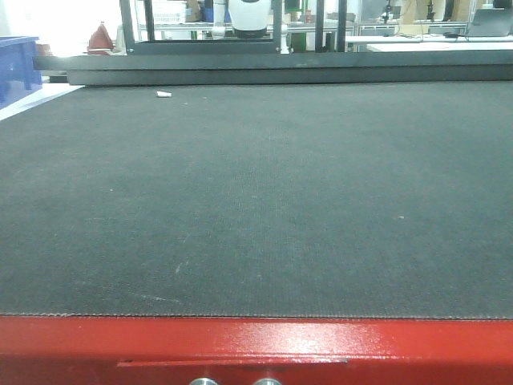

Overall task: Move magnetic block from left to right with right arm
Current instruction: 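Raise the held red cube with the right gripper toward the body, then drive the base away from the table holding the cube in the right gripper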

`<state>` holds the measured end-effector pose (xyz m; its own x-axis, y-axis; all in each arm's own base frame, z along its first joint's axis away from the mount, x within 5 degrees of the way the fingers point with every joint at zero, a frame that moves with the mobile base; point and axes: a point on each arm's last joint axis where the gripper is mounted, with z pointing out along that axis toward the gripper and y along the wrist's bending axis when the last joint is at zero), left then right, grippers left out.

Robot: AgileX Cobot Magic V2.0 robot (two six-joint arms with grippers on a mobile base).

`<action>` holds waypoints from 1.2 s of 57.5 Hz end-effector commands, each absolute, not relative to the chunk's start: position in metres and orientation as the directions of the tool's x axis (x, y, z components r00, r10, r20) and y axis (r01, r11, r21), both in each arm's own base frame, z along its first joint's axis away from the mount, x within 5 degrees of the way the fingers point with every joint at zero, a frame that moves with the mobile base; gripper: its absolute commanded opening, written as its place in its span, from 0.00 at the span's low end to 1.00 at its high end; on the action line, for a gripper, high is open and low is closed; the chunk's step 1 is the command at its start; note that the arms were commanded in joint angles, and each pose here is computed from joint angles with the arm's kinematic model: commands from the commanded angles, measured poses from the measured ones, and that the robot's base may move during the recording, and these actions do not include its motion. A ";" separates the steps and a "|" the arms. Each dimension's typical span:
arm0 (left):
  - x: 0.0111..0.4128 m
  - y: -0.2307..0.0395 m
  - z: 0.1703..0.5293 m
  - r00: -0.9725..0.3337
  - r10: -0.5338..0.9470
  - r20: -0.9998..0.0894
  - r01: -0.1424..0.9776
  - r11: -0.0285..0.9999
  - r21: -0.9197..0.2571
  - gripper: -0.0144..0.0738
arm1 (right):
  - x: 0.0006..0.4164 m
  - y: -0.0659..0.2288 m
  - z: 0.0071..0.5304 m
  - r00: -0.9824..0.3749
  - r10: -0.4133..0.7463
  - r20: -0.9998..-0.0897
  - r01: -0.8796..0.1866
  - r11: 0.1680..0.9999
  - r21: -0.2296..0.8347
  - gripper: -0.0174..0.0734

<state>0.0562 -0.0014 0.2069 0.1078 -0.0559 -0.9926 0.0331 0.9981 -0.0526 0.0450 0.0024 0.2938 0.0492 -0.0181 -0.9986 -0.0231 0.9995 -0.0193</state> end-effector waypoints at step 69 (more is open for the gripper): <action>0.054 -0.001 0.213 0.201 -0.063 -0.977 0.032 0.998 -0.058 0.02 | 0.043 0.001 0.309 0.144 -0.021 -0.989 -0.005 1.000 -0.022 0.55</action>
